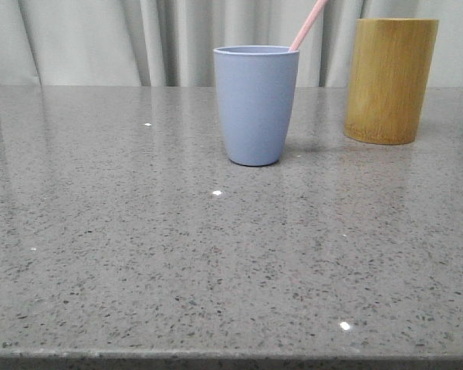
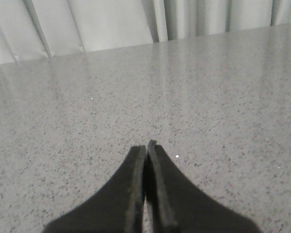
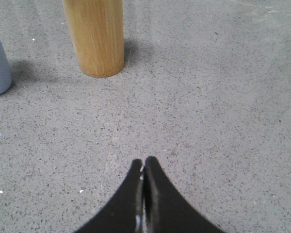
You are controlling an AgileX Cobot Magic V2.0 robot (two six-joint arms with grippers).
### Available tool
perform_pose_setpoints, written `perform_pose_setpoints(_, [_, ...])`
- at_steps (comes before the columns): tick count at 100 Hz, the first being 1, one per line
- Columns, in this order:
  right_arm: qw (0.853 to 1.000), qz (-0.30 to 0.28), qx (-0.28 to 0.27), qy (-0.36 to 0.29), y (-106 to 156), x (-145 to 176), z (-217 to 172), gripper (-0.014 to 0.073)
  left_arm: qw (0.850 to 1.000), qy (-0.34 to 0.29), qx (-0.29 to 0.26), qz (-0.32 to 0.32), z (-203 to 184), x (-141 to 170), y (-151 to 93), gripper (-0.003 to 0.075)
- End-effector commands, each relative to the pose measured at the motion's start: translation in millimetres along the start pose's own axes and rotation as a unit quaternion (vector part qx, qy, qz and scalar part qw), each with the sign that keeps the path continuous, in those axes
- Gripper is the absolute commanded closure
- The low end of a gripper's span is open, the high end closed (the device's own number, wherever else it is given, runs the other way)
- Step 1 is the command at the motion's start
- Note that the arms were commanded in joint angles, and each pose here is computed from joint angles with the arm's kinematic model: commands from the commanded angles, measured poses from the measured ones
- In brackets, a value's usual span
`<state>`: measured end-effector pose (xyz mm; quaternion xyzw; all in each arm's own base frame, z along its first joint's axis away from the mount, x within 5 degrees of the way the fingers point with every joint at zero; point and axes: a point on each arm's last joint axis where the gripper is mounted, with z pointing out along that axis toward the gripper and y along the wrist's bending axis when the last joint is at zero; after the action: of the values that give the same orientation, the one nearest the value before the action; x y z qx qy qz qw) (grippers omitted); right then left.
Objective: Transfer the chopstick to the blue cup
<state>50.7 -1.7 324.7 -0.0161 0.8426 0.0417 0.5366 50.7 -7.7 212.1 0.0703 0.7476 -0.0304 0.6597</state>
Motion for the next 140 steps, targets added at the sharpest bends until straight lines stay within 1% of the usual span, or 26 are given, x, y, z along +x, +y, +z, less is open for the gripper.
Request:
perform_pose_setpoints(1, [0.999,-0.004,-0.003,-0.040,1,-12,-3,0.0662,0.997,-0.071,-0.016,0.002,-5,-13,2,0.0739])
perform_pose_setpoints(25, [0.999,-0.004,-0.003,-0.040,1,-12,-3,0.0662,0.996,-0.075,-0.049,0.001,-1,-5,5,0.0739])
perform_pose_setpoints(44, [0.999,-0.004,-0.003,-0.040,1,-12,-3,0.0662,0.993,-0.106,-0.051,0.001,3,3,5,0.0739])
perform_pose_setpoints(140, [0.999,-0.004,-0.003,-0.040,1,-11,-2,0.0662,0.993,-0.104,-0.051,0.003,3,3,5,0.0739])
